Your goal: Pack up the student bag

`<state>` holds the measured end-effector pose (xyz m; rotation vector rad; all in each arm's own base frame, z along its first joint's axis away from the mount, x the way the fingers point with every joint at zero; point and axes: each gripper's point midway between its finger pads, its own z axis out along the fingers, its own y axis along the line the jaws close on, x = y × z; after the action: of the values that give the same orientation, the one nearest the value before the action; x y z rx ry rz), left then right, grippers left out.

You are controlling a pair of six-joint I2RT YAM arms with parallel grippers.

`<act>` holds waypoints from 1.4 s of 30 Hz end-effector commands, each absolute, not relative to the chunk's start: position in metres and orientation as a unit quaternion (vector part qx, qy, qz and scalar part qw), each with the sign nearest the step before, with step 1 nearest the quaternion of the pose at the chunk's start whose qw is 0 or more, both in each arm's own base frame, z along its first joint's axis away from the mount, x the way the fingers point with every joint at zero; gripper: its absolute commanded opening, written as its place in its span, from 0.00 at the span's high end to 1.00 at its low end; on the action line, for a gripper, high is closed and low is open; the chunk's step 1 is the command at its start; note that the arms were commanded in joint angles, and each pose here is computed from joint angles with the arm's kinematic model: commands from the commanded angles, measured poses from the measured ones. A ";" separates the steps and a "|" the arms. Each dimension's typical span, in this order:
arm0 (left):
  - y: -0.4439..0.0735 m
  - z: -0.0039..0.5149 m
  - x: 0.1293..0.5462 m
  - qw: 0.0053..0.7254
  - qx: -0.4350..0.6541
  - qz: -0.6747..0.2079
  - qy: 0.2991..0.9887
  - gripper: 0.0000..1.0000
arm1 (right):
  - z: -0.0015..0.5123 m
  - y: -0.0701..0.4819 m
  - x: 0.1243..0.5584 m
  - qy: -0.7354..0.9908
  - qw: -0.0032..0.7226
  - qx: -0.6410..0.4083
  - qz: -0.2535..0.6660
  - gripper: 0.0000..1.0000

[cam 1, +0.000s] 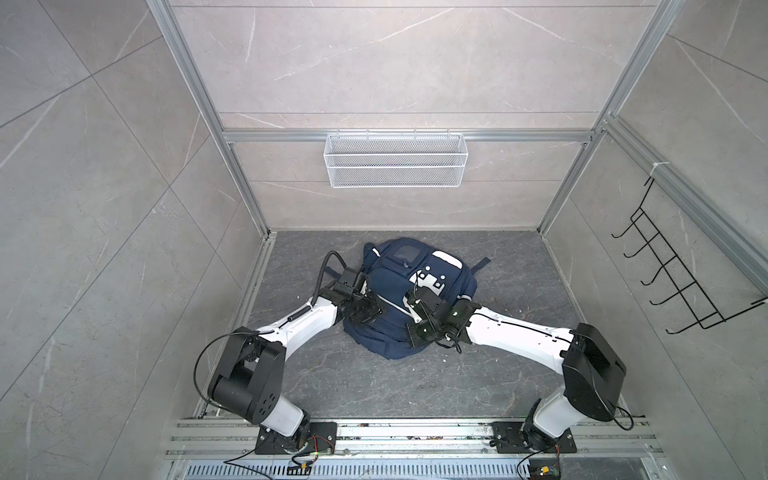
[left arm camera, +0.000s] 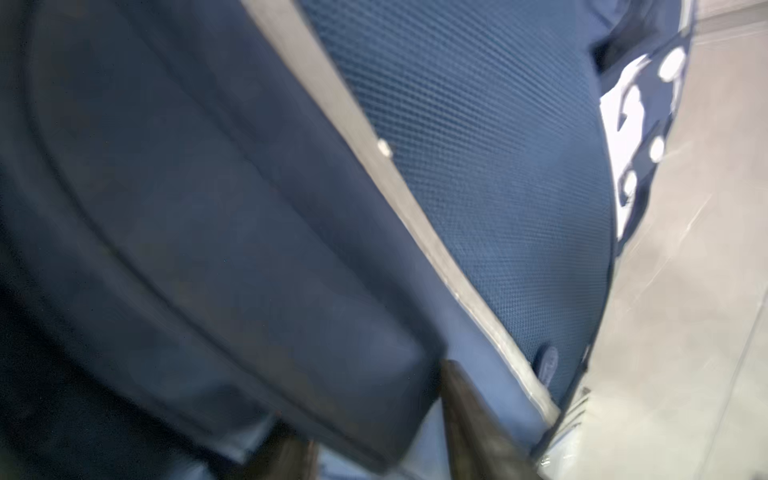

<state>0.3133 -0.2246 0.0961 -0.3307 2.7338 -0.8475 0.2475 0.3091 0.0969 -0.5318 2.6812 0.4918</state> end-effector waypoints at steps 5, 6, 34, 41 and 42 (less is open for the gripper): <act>-0.224 0.117 0.332 0.171 -0.100 -0.289 0.937 1.00 | 0.090 0.256 0.251 0.964 0.182 -0.155 0.121 1.00; -0.220 0.116 0.331 0.170 -0.102 -0.288 0.937 1.00 | 0.089 0.246 0.255 0.966 0.179 -0.142 0.118 1.00; -0.272 0.091 0.286 0.135 -0.059 -0.294 0.944 1.00 | 0.084 0.209 0.380 0.972 0.200 -0.036 0.118 1.00; -0.281 0.088 0.265 0.142 -0.056 -0.292 0.944 1.00 | 0.090 0.206 0.368 0.971 0.196 -0.038 0.132 0.99; -0.281 0.088 0.264 0.141 -0.054 -0.290 0.945 1.00 | 0.090 0.204 0.365 0.971 0.197 -0.037 0.131 0.97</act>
<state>0.3022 -0.2775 0.0966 -0.2500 2.6035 -0.8281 0.3442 0.2212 0.0726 -0.1564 2.8309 0.4334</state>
